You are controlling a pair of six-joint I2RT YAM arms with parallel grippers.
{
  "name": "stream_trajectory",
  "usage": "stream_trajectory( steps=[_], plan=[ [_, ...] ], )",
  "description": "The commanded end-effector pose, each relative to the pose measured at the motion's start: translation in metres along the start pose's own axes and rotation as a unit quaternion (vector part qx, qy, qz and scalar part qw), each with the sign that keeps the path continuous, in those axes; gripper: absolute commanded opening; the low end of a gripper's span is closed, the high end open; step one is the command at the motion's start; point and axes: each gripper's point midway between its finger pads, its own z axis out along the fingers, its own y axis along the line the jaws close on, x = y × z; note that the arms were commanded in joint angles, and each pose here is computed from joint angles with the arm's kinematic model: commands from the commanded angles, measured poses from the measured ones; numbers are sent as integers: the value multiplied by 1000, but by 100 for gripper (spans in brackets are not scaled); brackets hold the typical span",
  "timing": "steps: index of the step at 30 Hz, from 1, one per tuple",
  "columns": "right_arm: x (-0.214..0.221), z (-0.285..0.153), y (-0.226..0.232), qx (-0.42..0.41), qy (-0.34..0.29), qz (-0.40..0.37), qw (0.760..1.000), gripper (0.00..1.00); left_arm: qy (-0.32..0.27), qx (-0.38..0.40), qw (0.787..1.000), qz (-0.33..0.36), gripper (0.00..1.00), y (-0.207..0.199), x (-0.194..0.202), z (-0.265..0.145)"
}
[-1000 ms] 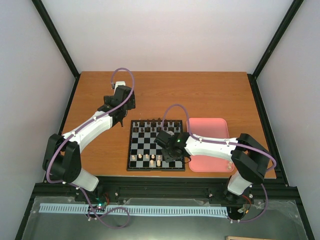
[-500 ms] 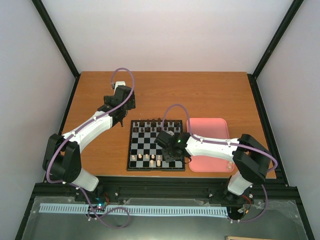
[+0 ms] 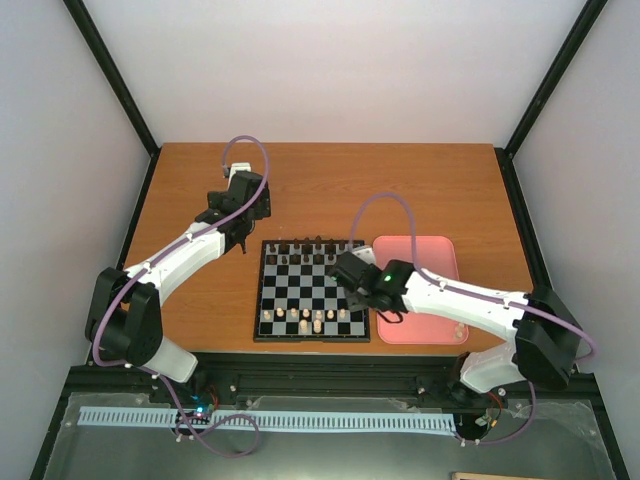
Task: Set up the chess pieces on the board
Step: Place the chess piece on the chessboard, then pick up the chess piece from the storage box.
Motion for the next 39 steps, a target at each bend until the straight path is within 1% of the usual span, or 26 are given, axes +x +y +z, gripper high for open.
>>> stream_trajectory(
  steps=[1, 4, 10, 14, 19, 23, 27, 39],
  plan=[
    [17, 12, -71, 91, 17, 61, 994, 48, -18, 13, 1000, -16, 100, -5, -19, -8],
    [30, 22, -107, 112, 26, 106, 988, 48, -18, 16, 1000, -16, 100, -6, -19, -8],
    [41, 29, -151, 129, 27, 169, 977, 47, -17, 15, 1000, -15, 100, -7, -18, -7],
    [37, 31, -160, 128, 19, 185, 974, 47, -16, 15, 1000, -14, 100, -8, -17, -6],
    [41, 43, -168, 124, 35, 195, 972, 46, -14, 13, 1000, -12, 100, -8, -16, -4],
    [46, 52, -173, 117, 50, 204, 971, 39, -13, 10, 1000, -11, 100, -8, -16, -3],
    [47, 54, -174, 109, 58, 209, 970, 36, -12, 6, 1000, -8, 100, -7, -15, -1],
    [59, 60, -175, 121, 89, 216, 965, 36, -15, 6, 1000, -10, 100, -6, -17, -4]
  ],
)
